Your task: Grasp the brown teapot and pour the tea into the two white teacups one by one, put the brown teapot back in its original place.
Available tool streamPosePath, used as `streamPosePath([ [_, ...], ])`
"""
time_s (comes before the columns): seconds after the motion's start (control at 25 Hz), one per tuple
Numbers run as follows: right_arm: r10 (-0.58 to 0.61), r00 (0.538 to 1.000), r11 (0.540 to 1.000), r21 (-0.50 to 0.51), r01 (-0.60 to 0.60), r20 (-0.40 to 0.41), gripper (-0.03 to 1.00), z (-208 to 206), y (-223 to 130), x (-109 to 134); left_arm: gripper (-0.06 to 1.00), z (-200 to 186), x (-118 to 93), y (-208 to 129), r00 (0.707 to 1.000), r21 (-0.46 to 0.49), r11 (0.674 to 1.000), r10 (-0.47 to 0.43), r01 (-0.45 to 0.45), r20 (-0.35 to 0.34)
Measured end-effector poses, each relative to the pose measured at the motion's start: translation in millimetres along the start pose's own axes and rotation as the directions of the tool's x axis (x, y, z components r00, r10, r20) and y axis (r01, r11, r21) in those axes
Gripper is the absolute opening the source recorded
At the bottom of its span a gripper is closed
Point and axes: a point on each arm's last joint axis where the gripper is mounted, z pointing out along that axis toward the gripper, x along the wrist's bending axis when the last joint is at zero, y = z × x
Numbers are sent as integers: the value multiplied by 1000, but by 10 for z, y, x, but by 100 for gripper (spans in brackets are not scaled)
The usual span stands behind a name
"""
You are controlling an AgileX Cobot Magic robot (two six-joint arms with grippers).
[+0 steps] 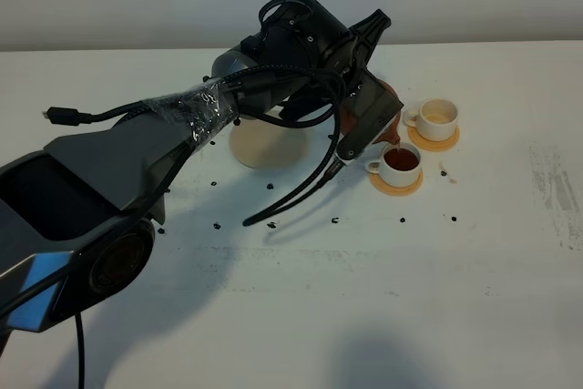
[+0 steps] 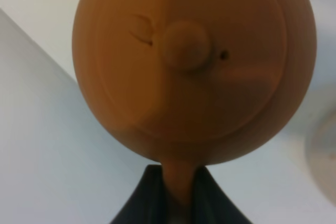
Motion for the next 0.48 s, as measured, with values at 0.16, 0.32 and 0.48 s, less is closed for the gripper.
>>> streamPosePath([
  [0.16, 0, 1000, 1000, 0, 0, 0, 21, 0, 0, 0, 8, 0, -17, 3, 996, -2, 997, -83, 83, 19],
  [0.32, 0, 1000, 1000, 0, 0, 0, 21, 0, 0, 0, 8, -6, -32, 9, 987, -6, 988, -157, 157, 38],
  [0.48, 0, 1000, 1000, 0, 0, 0, 21, 0, 0, 0, 8, -70, -41, 3, 968, -17, 971, -238, 240, 74],
])
